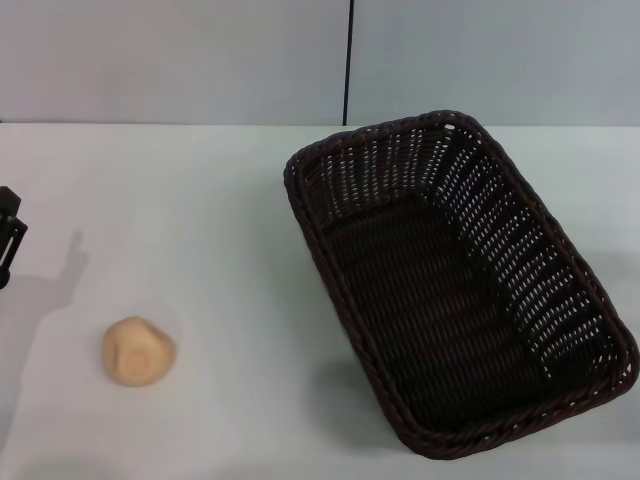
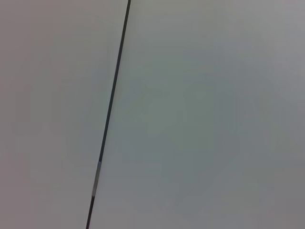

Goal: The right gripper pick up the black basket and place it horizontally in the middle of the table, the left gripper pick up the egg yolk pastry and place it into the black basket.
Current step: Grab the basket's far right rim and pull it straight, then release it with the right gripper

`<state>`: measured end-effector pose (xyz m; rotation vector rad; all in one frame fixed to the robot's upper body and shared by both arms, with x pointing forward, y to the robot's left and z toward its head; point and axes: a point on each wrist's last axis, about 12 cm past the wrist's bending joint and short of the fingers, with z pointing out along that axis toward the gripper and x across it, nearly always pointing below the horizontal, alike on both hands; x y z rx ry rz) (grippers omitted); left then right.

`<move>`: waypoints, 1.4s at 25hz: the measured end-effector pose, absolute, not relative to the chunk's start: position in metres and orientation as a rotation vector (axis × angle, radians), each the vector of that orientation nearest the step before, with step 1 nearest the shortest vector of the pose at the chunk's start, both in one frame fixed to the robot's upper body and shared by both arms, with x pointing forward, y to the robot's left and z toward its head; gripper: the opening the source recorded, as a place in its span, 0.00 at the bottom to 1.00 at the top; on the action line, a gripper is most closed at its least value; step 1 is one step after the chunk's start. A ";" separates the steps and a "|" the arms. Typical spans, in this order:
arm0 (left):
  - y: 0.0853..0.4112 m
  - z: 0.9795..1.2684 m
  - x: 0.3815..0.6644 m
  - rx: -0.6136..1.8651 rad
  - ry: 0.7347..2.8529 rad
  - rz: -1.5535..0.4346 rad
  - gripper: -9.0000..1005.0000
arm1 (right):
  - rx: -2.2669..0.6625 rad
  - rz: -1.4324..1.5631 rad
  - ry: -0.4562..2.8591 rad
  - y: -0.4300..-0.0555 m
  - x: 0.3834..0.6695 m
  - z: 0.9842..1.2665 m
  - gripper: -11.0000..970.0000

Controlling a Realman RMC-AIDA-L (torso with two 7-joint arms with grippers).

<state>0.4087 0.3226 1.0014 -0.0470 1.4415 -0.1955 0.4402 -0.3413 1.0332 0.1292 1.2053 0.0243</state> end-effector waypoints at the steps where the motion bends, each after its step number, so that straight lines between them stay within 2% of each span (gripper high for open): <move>1: 0.323 1.001 0.409 -0.047 1.442 -0.196 0.81 | 0.129 0.024 1.205 -0.341 0.440 1.033 0.66; 6: 0.322 1.001 0.408 -0.046 1.447 -0.217 0.81 | 0.125 0.130 1.209 -0.351 0.444 1.037 0.66; 9: 0.323 1.001 0.408 -0.054 1.450 -0.227 0.81 | 0.023 0.305 1.261 -0.363 0.456 1.047 0.66; 10: 0.323 1.001 0.409 -0.054 1.451 -0.227 0.81 | -0.055 0.435 1.332 -0.374 0.469 1.061 0.66; 11: 0.323 1.001 0.409 -0.054 1.451 -0.227 0.81 | -0.055 0.435 1.332 -0.374 0.469 1.061 0.66; 14: 0.323 1.001 0.408 -0.055 1.448 -0.228 0.81 | -0.211 0.666 1.553 -0.386 0.498 1.096 0.66; 17: 0.324 1.001 0.408 -0.057 1.450 -0.227 0.81 | -0.306 0.768 1.817 -0.388 0.524 1.130 0.66; 18: 0.324 1.001 0.408 -0.057 1.450 -0.227 0.81 | -0.306 0.768 1.817 -0.388 0.524 1.130 0.66; 19: 0.324 1.001 0.407 -0.057 1.452 -0.227 0.81 | -0.327 0.773 1.916 -0.388 0.533 1.142 0.66; 20: 0.324 1.000 0.405 -0.060 1.454 -0.226 0.81 | -0.353 0.782 2.084 -0.386 0.548 1.161 0.66; 21: 0.324 1.000 0.405 -0.060 1.454 -0.226 0.81 | -0.353 0.782 2.084 -0.386 0.548 1.161 0.66; 22: 0.324 1.000 0.405 -0.061 1.454 -0.226 0.81 | -0.398 0.792 2.228 -0.379 0.559 1.180 0.66; 23: 0.324 1.000 0.403 -0.062 1.454 -0.226 0.81 | -0.398 0.792 2.228 -0.379 0.559 1.180 0.66; 25: 0.325 0.999 0.401 -0.059 1.459 -0.225 0.81 | -0.458 0.820 2.372 -0.367 0.573 1.202 0.66; 30: 0.325 0.997 0.396 -0.065 1.472 -0.219 0.81 | -0.514 0.863 2.521 -0.341 0.590 1.224 0.66; 35: 0.327 0.996 0.392 -0.072 1.475 -0.214 0.81 | -0.565 0.839 2.675 -0.314 0.602 1.213 0.66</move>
